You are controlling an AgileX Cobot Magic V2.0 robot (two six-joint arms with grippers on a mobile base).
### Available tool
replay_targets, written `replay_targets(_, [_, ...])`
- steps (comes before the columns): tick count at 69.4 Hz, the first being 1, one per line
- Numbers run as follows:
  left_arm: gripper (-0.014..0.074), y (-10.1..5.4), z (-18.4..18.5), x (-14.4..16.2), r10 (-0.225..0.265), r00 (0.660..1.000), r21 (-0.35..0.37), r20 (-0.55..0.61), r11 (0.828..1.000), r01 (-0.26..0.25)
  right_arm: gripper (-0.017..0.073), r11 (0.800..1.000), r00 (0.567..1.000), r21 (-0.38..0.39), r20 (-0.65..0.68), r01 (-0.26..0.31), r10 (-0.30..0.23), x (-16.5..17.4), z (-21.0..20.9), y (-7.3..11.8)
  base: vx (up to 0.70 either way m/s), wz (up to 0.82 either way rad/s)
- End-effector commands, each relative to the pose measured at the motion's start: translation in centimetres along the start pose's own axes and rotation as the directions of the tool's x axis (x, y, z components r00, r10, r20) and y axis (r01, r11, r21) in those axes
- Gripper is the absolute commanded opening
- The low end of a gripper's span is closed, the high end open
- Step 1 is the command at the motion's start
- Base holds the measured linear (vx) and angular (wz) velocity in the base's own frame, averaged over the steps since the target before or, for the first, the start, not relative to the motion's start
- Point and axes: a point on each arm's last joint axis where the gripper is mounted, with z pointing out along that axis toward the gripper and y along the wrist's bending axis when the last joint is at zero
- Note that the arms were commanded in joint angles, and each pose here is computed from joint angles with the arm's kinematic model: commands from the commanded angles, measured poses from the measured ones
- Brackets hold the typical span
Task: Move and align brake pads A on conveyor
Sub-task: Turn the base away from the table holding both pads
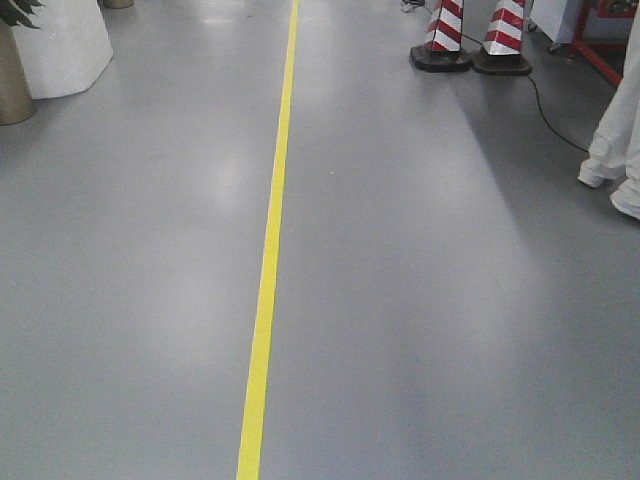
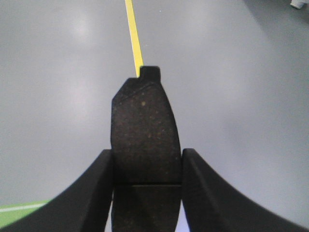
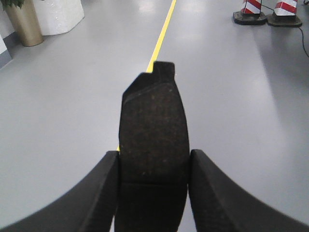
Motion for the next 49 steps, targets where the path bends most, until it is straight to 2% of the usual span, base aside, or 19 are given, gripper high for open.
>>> replay_targets(1, [-0.0006,-0.05,-0.54,-1.51,-0.011,0.994,0.003,0.109,1.0,0.011,-0.0007,1.0,0.992,0.001,0.122,0.014,-0.014,-1.71,-0.42,0.04,0.57,0.03])
replay_targets(49, [-0.0006,-0.05,-0.52,-1.51,-0.011,0.994,0.003,0.108,1.0,0.011,-0.0007,1.0,0.992,0.001,0.122,0.014,-0.014,-1.71,-0.42,0.04,0.6,0.02])
